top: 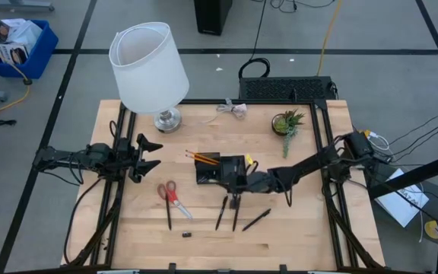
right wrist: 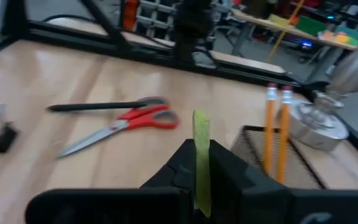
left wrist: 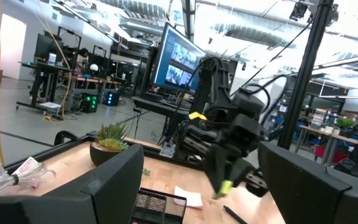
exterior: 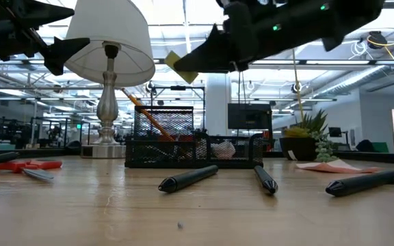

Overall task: Pick and place office supplies into organizer
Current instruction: Put the green eraser into the black desk organizer

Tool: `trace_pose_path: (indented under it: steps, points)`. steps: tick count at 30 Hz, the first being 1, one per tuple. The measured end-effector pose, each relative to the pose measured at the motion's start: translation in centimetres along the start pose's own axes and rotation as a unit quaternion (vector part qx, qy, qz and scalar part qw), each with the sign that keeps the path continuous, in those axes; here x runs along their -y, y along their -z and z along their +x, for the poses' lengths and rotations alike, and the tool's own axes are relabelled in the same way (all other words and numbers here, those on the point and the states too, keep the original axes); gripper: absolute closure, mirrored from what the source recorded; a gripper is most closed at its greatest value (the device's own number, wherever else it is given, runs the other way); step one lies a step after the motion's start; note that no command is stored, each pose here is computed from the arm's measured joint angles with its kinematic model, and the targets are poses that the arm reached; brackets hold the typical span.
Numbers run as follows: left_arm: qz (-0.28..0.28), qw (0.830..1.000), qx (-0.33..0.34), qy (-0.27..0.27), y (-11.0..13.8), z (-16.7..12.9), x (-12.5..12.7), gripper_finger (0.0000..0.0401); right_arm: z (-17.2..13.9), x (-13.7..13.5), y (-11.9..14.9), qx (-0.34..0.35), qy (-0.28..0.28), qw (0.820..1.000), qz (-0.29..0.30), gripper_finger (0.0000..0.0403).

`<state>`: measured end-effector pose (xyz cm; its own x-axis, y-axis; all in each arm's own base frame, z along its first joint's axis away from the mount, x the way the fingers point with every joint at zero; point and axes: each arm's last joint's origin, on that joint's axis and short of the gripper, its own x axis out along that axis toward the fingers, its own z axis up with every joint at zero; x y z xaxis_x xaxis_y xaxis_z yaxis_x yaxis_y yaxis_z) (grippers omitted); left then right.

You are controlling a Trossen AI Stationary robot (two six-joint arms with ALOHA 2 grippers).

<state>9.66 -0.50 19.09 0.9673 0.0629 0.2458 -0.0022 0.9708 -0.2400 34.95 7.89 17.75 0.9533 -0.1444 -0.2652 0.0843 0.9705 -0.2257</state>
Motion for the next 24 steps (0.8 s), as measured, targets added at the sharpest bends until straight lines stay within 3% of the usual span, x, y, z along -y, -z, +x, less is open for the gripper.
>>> trace_pose_path:
  steps: [6,13,24]
  points:
    - [0.0,1.0,0.0,0.0,0.0,0.0,0.0,0.0082,0.5,1.6,-0.6,0.036,0.025,0.999,0.006,0.038]
    - [0.0,1.0,0.0,0.0,0.0,0.0,0.0,0.0082,0.7,2.2,-1.2,0.073,0.003,0.997,-0.01,0.0382]
    - [0.0,1.0,0.0,0.0,0.0,0.0,0.0,0.0082,3.4,1.3,3.5,0.028,0.006,1.0,0.003,0.0382]
